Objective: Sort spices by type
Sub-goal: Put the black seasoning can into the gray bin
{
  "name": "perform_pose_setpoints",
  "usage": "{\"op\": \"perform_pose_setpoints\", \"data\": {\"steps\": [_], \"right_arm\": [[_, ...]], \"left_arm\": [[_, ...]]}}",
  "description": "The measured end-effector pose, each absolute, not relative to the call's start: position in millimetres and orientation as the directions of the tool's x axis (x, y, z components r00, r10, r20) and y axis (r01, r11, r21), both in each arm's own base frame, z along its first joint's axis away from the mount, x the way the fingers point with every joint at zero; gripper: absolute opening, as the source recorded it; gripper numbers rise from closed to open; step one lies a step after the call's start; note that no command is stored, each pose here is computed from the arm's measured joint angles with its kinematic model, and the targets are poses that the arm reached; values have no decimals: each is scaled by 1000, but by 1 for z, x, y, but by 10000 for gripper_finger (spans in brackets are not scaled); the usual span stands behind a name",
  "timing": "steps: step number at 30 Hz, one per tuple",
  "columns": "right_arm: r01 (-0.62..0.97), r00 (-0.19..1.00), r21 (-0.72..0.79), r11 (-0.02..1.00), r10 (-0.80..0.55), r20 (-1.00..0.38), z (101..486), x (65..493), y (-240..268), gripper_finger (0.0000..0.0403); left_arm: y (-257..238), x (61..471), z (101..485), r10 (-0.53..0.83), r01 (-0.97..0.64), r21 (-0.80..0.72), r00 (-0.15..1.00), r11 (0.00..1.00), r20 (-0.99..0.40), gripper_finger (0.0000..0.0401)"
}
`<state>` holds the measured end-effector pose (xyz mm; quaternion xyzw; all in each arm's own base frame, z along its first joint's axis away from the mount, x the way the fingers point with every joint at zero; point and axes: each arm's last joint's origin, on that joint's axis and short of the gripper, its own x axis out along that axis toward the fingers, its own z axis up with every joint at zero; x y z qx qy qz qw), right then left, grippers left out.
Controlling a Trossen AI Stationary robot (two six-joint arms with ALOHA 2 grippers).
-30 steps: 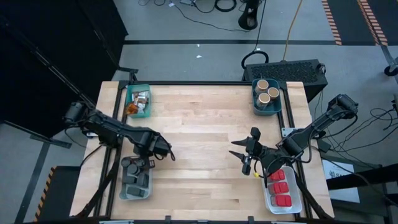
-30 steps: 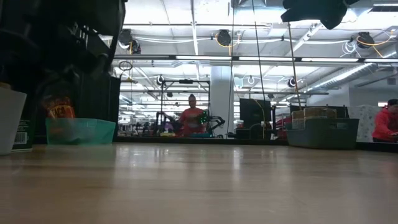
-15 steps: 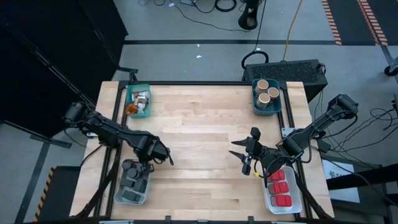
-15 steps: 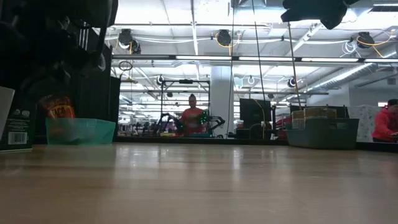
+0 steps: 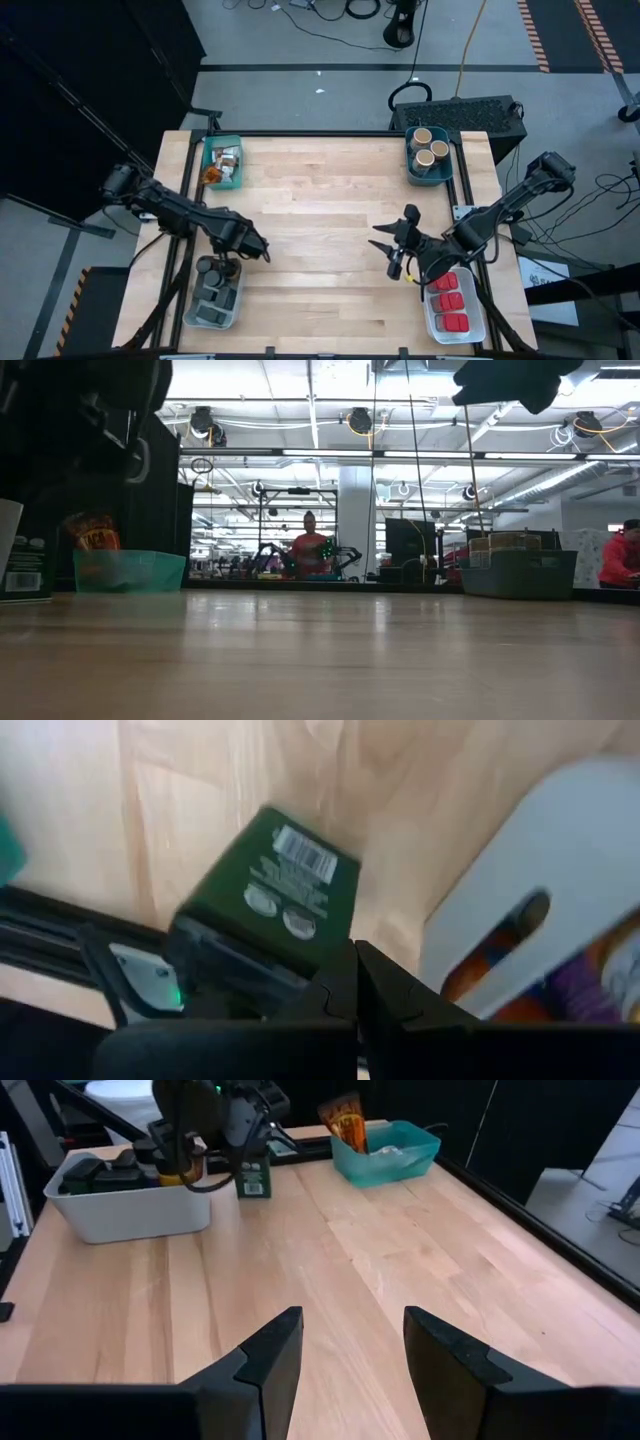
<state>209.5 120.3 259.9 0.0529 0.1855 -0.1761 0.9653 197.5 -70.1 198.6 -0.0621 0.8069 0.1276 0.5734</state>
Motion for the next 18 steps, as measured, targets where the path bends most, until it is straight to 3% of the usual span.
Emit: {"op": "perform_pose_setpoints", "data": {"steps": [7,18], "right_arm": [[379,856,24,925,-341,-388,252,217,121,160],[391,846,4,920,-358,-396,248,223,118,160]], "left_arm": [[-76,194,199,85,-132,136,-333,982,-939,0],[-75,194,199,119,-122,165,-321,979,-940,0]]}}
